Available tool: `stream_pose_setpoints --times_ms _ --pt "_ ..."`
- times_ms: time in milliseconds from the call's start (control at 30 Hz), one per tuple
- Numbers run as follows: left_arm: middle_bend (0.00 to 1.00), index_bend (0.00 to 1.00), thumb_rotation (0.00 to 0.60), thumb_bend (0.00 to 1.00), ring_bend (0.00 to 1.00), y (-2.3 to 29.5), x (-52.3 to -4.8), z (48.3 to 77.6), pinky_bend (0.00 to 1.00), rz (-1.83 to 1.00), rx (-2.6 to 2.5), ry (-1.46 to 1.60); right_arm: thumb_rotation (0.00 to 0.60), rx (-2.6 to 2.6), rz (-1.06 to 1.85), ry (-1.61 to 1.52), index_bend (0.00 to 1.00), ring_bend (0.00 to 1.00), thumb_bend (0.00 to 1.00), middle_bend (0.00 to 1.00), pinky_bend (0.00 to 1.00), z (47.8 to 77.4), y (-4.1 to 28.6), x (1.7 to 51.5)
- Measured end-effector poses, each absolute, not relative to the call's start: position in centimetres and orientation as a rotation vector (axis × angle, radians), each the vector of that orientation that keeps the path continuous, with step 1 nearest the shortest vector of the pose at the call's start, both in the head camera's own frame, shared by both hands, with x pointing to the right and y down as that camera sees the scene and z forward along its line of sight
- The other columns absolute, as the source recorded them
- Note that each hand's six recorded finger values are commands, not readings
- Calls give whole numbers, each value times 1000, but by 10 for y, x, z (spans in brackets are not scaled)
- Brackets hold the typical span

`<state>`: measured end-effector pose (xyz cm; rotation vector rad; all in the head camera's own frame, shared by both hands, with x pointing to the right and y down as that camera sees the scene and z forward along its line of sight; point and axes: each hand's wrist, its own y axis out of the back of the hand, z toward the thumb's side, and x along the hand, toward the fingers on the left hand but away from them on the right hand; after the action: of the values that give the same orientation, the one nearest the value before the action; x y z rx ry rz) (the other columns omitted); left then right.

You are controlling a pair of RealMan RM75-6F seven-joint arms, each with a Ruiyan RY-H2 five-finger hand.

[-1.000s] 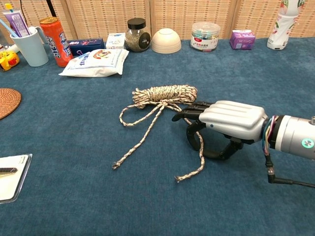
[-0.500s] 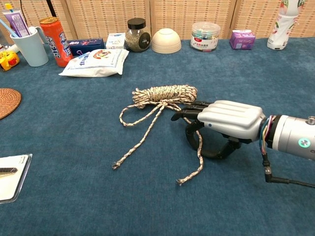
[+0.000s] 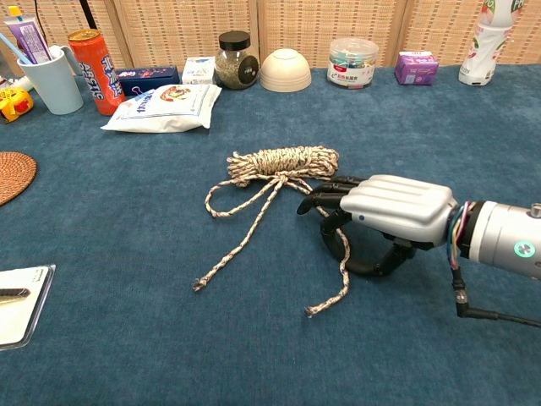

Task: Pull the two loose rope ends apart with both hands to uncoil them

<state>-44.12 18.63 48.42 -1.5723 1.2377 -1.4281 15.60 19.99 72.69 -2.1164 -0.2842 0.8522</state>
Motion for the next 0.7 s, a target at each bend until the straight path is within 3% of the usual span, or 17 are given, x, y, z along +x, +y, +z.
stream_pose_setpoints --times_ms 700 --pt "96 244 600 347 81 186 -440 483 0 -1422 -1570 1239 600 -2125 848 -298 600 0 398 174 0 726 203 156"
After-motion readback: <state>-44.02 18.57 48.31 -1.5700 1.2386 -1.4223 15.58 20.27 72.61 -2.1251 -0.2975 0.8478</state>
